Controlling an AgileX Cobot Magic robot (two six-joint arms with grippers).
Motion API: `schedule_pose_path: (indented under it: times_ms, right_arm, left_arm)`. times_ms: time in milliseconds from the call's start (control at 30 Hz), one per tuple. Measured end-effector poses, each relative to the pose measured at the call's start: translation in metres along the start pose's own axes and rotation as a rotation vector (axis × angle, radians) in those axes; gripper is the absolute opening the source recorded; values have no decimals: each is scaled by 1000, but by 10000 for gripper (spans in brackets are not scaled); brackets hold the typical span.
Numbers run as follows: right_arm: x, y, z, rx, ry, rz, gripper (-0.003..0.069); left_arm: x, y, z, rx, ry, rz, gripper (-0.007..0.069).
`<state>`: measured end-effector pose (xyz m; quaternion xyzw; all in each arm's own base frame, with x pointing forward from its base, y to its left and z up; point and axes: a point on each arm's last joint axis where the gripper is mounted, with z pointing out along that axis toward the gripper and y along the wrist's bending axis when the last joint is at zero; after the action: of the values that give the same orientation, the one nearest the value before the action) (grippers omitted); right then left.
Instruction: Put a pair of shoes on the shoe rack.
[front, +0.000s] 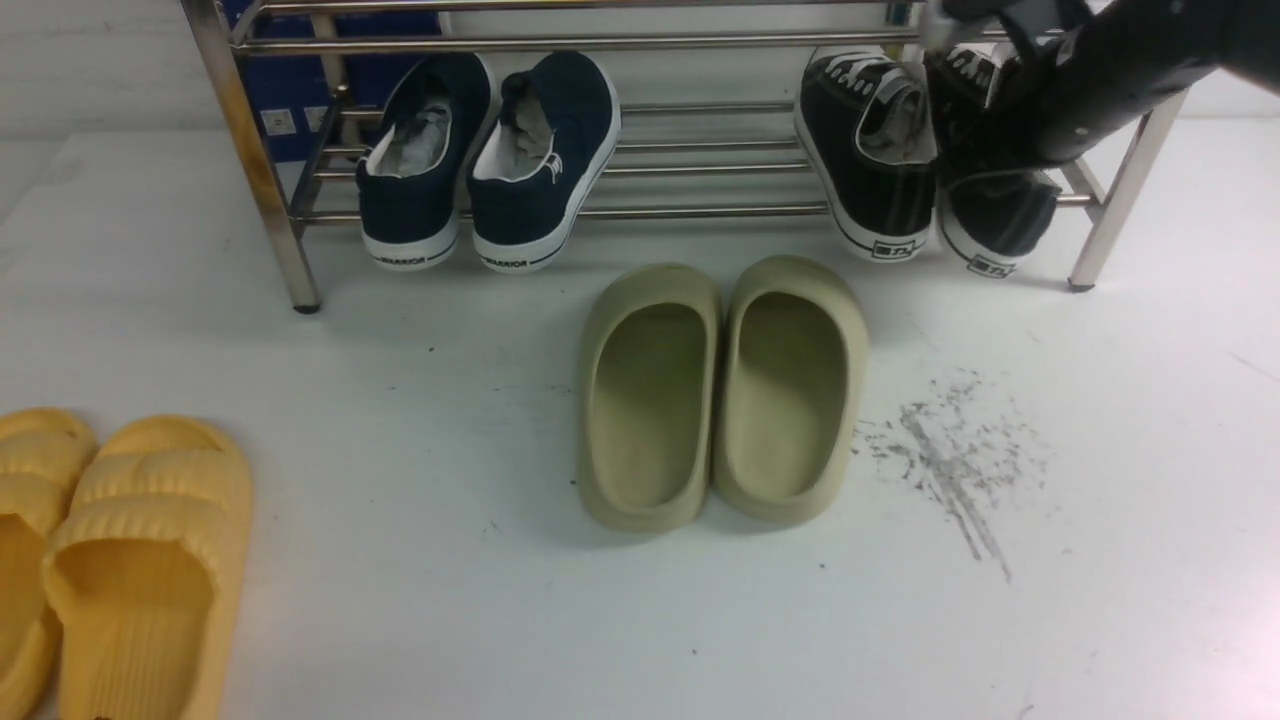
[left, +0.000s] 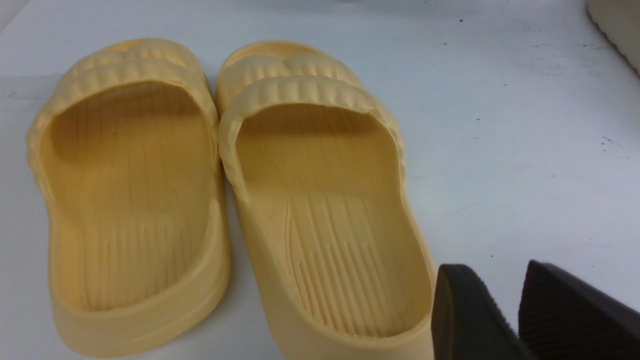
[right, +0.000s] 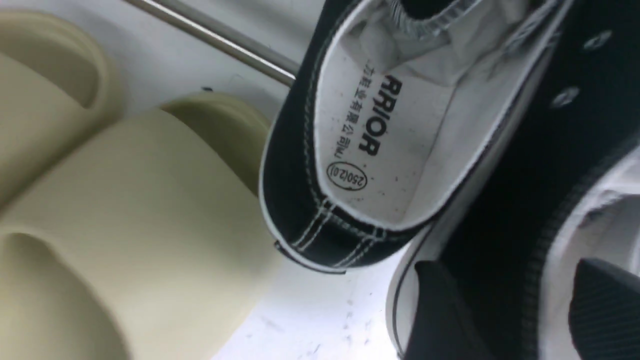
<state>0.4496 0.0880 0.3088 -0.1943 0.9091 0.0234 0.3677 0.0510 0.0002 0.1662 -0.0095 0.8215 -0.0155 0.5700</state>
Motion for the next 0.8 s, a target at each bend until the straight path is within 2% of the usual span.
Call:
schedule_pose_path:
  times_ms: [133, 267, 300, 333, 433, 533, 800]
  right_arm:
    - [-5, 3, -36, -17, 17, 81, 386]
    - [2, 7, -61, -39, 119, 197, 325]
    - [4, 7, -62, -43, 152, 221, 299]
    - [12, 9, -59, -50, 229, 264, 221]
    - [21, 11, -45, -58, 329, 308, 63]
    - [29, 11, -25, -59, 394, 340, -1]
    - [44, 10, 24, -35, 440, 373, -3]
  left_arm:
    - [0, 0, 0, 0, 0, 0, 200]
    - [0, 0, 0, 0, 0, 0, 203]
    - [0, 0, 0, 0, 0, 0, 204]
    - [0, 0, 0, 0, 0, 0, 206]
    - [0, 0, 0, 0, 0, 0, 207]
    - [0, 0, 0, 0, 0, 0, 215]
    - [0, 0, 0, 0, 0, 0, 223]
